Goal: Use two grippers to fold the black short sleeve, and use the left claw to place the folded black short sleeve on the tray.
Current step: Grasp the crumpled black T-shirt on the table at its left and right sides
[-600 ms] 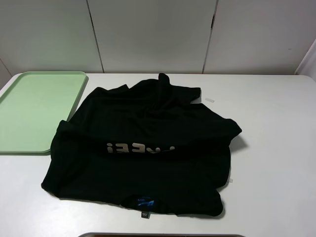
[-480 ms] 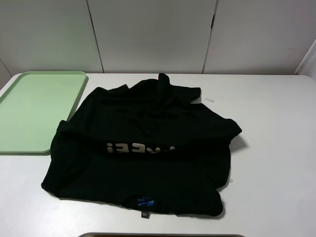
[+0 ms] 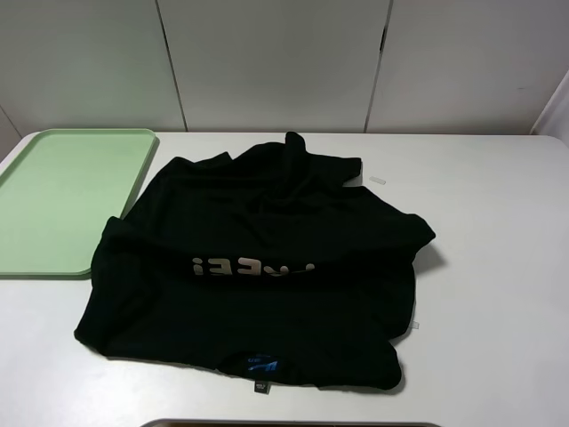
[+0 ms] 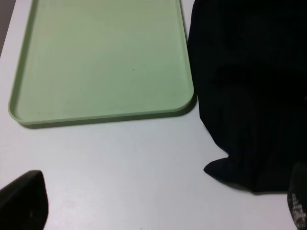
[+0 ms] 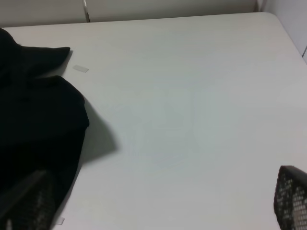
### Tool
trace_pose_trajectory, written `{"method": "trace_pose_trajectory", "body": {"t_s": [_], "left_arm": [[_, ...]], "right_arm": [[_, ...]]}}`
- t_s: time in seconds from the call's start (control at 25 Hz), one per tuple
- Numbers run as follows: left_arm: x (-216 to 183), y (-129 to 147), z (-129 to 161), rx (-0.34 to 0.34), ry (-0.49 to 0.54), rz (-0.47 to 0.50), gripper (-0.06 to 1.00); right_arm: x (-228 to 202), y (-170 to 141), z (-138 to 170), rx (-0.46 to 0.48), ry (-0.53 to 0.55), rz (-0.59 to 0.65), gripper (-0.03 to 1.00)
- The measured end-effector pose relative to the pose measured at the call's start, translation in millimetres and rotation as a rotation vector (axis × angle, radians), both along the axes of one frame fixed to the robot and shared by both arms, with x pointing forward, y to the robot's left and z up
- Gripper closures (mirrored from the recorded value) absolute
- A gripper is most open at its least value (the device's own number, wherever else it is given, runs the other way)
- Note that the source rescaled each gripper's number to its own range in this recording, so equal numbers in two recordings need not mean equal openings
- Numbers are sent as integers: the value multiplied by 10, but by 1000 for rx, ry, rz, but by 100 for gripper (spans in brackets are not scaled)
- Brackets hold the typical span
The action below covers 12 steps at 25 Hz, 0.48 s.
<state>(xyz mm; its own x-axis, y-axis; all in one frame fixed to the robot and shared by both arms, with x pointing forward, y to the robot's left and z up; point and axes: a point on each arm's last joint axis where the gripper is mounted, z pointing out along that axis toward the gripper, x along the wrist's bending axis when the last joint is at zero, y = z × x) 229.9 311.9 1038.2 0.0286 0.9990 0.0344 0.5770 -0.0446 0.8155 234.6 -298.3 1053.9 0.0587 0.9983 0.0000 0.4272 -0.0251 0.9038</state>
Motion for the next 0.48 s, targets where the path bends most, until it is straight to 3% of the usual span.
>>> {"method": "trace_pose_trajectory", "body": {"t_s": [0.48], "left_arm": [[0, 0, 0, 0, 0, 0, -6]], "right_arm": [[0, 0, 0, 0, 0, 0, -3]]}}
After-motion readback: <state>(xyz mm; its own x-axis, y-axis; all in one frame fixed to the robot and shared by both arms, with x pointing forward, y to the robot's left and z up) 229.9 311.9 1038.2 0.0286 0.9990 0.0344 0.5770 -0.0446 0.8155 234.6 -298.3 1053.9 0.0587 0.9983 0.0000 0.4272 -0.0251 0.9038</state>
